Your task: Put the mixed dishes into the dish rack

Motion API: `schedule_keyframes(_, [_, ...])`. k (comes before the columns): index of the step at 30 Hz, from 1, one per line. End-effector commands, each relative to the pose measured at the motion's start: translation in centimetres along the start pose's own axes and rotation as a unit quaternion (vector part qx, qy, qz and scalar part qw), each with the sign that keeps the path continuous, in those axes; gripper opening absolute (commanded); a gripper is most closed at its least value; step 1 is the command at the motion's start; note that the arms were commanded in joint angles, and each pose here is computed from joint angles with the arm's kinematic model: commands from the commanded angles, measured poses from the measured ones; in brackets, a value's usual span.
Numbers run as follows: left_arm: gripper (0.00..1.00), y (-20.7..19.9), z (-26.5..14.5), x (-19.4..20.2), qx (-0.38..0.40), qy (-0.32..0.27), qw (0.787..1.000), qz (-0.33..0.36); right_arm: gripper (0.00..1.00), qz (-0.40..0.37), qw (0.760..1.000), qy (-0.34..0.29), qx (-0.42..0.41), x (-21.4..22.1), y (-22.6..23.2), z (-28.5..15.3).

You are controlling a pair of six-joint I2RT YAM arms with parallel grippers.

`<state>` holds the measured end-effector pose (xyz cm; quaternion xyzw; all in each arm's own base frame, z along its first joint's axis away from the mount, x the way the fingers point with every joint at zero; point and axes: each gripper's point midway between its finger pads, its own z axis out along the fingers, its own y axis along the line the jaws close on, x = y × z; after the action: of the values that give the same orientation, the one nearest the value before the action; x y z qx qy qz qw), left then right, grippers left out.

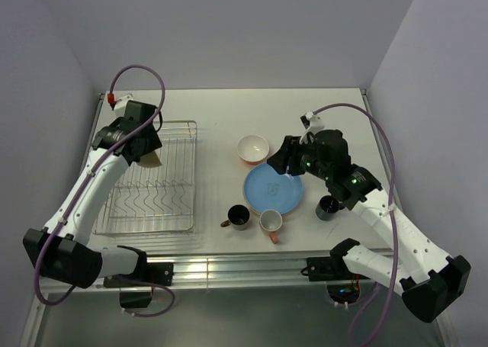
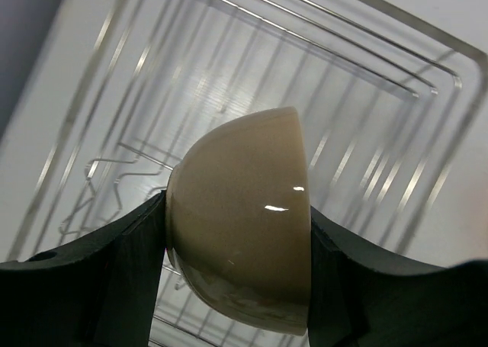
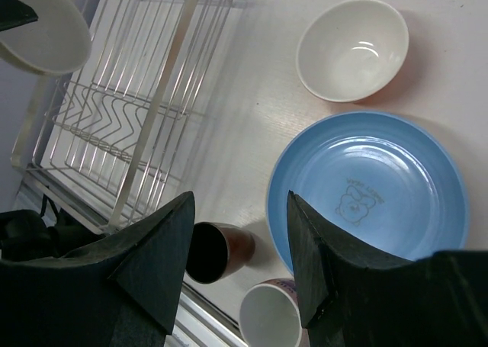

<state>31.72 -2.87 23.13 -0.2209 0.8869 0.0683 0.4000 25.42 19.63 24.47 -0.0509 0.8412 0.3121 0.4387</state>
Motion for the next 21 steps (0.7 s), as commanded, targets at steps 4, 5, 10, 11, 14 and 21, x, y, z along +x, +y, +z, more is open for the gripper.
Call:
schedule_keyframes(4, [0.00,3.5,1.0,-4.0,-0.139,-0.072,0.987,0.027,0.59,-0.020,0.999,-0.007,-0.026,0.4,0.3,0.2])
schedule_keyframes(5, [0.00,3.8,1.2,-4.0,-0.154,-0.072,0.985,0.034,0.59,-0.020,0.999,-0.008,-0.036,0.5,0.5,0.4])
schedule_keyframes(10, [0.00,4.9,3.6,-3.7,-0.230,-0.044,0.970,0.071,0.59,-0.008,0.999,0.010,-0.053,2.6,0.3,1.2])
schedule_keyframes(11, [0.00,5.1,4.1,-3.7,-0.242,-0.040,0.967,0.071,0.59,-0.006,0.998,0.013,-0.054,3.2,0.0,1.4])
schedule_keyframes(14, [0.00,5.2,5.7,-3.7,-0.268,-0.026,0.959,0.089,0.59,-0.008,0.998,0.012,-0.058,3.8,-0.2,1.4])
schedule_keyframes(21, [0.00,5.6,9.0,-3.6,-0.307,0.005,0.944,0.121,0.59,-0.023,0.998,0.003,-0.050,3.7,-0.6,0.8])
